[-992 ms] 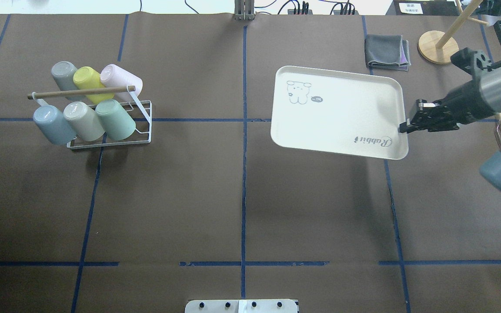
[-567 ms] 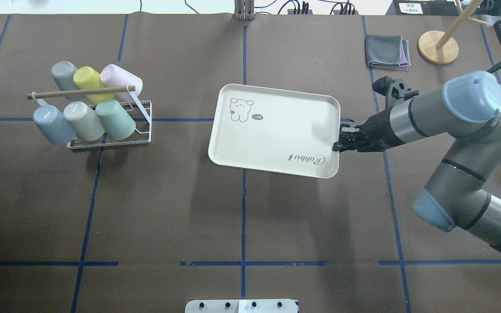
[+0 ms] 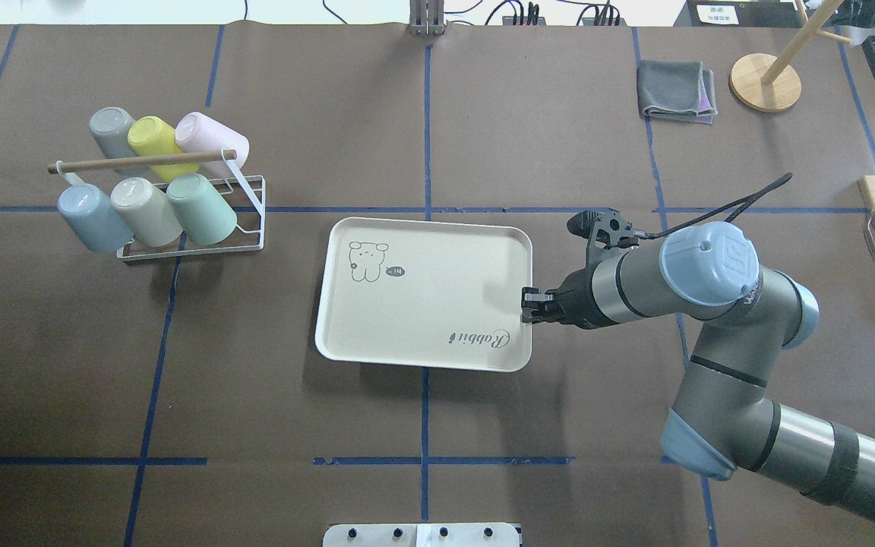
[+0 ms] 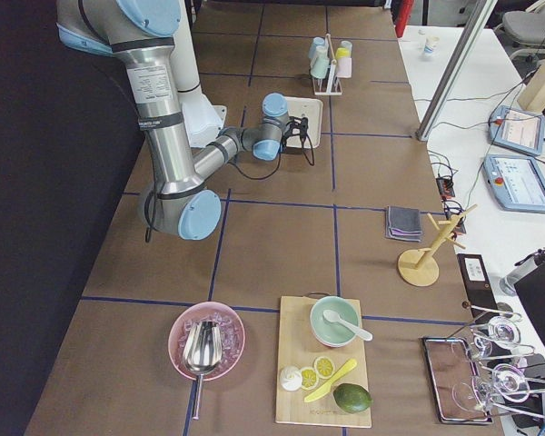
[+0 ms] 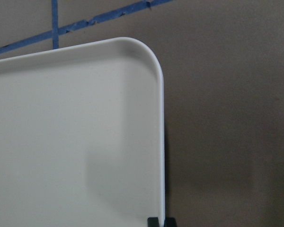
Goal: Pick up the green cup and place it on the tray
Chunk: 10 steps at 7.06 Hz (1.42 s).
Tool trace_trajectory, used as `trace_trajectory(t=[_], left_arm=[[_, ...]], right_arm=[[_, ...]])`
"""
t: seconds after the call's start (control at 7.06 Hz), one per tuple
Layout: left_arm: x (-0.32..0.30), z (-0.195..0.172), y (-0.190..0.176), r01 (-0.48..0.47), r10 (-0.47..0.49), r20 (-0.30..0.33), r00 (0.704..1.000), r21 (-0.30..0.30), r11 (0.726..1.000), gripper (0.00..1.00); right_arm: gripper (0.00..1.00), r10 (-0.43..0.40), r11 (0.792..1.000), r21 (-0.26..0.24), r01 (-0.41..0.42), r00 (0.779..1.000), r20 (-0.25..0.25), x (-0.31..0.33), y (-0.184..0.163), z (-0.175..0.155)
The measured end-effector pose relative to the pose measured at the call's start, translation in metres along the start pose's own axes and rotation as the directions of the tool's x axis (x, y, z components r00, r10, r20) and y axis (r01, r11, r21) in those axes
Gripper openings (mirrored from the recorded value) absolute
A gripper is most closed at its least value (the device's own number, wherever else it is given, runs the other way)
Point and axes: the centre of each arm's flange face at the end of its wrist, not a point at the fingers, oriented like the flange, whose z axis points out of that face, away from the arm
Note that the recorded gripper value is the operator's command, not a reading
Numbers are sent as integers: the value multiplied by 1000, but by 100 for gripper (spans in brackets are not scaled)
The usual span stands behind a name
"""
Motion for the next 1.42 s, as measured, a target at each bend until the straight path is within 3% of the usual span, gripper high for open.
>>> trace_trajectory(t=[0.14, 0.28, 0.85, 1.13, 1.42], left_arm=[[0, 0, 0, 0, 0, 0, 1000, 0, 1000, 100], [0, 0, 0, -1, 1, 0, 1000, 1, 1000, 100], [8, -10, -8, -19, 19, 4, 1000, 19, 1000, 100], [65, -41, -29, -141, 139, 25, 990, 76, 987, 100], [150, -71, -34, -299, 294, 51, 954, 129, 946, 100]], right_arm=[[33, -1, 1000, -4, 1, 1000, -6, 1, 3, 5], [99, -3, 1000, -6, 3, 1000, -6, -1, 4, 7], [100, -4, 1000, 8, 4, 1000, 17, -14, -5, 1], [100, 21, 1000, 21, -21, 1000, -3, -17, -21, -21], [100, 69, 997, 36, -67, 996, -53, -34, -41, -58]])
